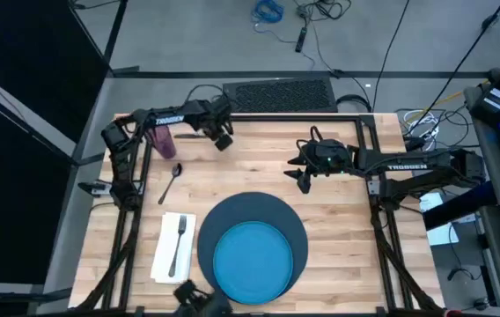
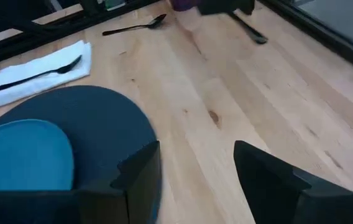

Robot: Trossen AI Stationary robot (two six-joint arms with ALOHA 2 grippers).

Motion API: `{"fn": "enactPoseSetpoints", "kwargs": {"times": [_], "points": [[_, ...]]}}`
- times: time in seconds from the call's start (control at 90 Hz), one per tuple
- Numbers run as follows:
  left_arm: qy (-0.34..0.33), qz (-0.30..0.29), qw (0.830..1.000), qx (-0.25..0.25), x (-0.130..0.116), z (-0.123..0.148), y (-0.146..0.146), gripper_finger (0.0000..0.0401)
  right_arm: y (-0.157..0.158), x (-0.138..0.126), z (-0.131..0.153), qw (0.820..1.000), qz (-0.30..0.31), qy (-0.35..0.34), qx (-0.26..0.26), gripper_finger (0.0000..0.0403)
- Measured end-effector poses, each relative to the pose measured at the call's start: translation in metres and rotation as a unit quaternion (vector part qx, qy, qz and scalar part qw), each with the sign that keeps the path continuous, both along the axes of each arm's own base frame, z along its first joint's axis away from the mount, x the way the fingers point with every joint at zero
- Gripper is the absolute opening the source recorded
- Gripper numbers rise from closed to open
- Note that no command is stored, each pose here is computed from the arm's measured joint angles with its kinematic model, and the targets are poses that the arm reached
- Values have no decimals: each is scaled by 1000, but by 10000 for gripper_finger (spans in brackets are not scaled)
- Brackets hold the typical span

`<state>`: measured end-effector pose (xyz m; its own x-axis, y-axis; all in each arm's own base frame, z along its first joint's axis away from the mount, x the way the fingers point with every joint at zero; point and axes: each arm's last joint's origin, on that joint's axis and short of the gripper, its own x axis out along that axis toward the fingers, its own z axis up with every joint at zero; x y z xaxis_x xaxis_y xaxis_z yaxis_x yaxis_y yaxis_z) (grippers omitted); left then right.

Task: Set table place
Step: Move the table knife to the right of the table mat

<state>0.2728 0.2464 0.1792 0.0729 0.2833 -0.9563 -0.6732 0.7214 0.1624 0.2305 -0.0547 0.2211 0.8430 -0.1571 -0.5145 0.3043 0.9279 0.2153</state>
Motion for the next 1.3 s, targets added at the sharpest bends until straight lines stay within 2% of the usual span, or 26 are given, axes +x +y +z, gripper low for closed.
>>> {"fn": "enactPoseSetpoints", "kwargs": {"times": [0.156,0.456,0.578,1.156,1.3], "points": [[25,48,998,-23,-22,-1,13,42,0,0,0,1000,5,0,4,192],[68,61,994,-62,-36,-11,7,42,1,-1,-2,1000,5,11,7,192],[75,67,993,-57,-41,-17,7,42,1,-1,-2,1000,5,11,7,192],[44,66,996,-31,-37,-20,13,42,1,-1,-2,1000,5,10,6,192],[41,62,996,-52,-35,-27,12,42,1,-1,-2,1000,4,10,6,192]]}}
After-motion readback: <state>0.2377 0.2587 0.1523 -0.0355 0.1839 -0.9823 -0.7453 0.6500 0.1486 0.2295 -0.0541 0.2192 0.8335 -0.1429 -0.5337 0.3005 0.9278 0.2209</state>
